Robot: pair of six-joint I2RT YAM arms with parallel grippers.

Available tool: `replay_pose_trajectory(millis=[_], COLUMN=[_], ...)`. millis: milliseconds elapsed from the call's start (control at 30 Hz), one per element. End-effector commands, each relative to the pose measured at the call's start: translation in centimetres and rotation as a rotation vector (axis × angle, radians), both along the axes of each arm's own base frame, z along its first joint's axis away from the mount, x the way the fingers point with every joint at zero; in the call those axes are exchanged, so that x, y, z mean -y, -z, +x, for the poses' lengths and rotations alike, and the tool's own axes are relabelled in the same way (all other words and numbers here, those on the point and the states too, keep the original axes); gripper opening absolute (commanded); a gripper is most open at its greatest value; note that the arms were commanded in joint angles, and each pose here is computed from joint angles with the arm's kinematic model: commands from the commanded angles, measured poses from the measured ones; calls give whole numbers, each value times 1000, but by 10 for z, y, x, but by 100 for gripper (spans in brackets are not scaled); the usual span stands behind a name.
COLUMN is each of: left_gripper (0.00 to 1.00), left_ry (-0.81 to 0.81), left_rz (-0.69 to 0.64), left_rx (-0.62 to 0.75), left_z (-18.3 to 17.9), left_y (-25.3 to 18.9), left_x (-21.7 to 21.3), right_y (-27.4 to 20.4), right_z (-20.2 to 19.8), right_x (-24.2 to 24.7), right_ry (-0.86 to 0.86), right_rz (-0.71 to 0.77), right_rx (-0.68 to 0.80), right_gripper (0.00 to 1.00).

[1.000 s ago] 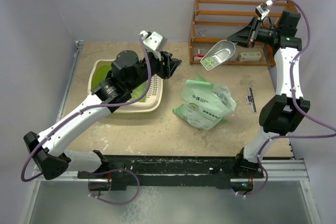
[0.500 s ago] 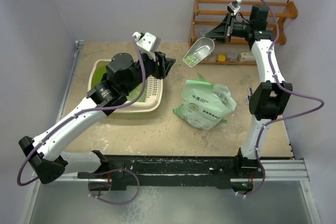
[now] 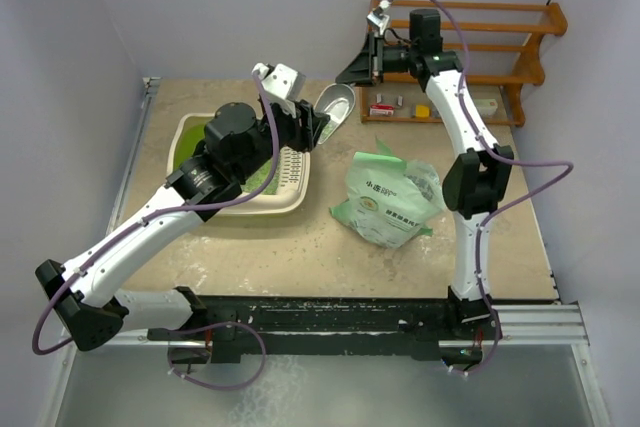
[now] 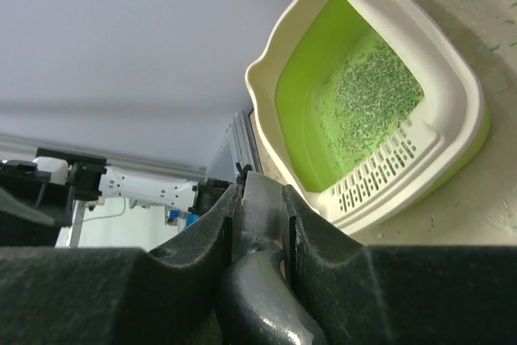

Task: Fill the litter box with clean litter
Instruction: Pour the cat litter into the litter box.

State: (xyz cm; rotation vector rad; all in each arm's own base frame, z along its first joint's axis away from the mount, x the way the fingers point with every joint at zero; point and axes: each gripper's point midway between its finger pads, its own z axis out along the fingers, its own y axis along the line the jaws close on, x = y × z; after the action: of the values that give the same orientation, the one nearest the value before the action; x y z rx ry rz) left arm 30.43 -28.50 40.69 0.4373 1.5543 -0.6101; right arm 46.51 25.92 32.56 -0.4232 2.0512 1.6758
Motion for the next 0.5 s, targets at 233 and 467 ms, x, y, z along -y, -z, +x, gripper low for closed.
replay_pose_trajectory(millis=[233,467], left_gripper=[45,46], left_ry=[-58,-90], left_rz=[-35,-44], left_rx=[15,2], left_z=[-4,-5], left_y=[-1,10], left_x=[-18,-25], right_y=[8,9], right_z=[3,10], right_x=[-64,-88], right_ry=[-84,-56], right_rz=[7,-37], right_rx=[116,232], right_gripper=[0,0])
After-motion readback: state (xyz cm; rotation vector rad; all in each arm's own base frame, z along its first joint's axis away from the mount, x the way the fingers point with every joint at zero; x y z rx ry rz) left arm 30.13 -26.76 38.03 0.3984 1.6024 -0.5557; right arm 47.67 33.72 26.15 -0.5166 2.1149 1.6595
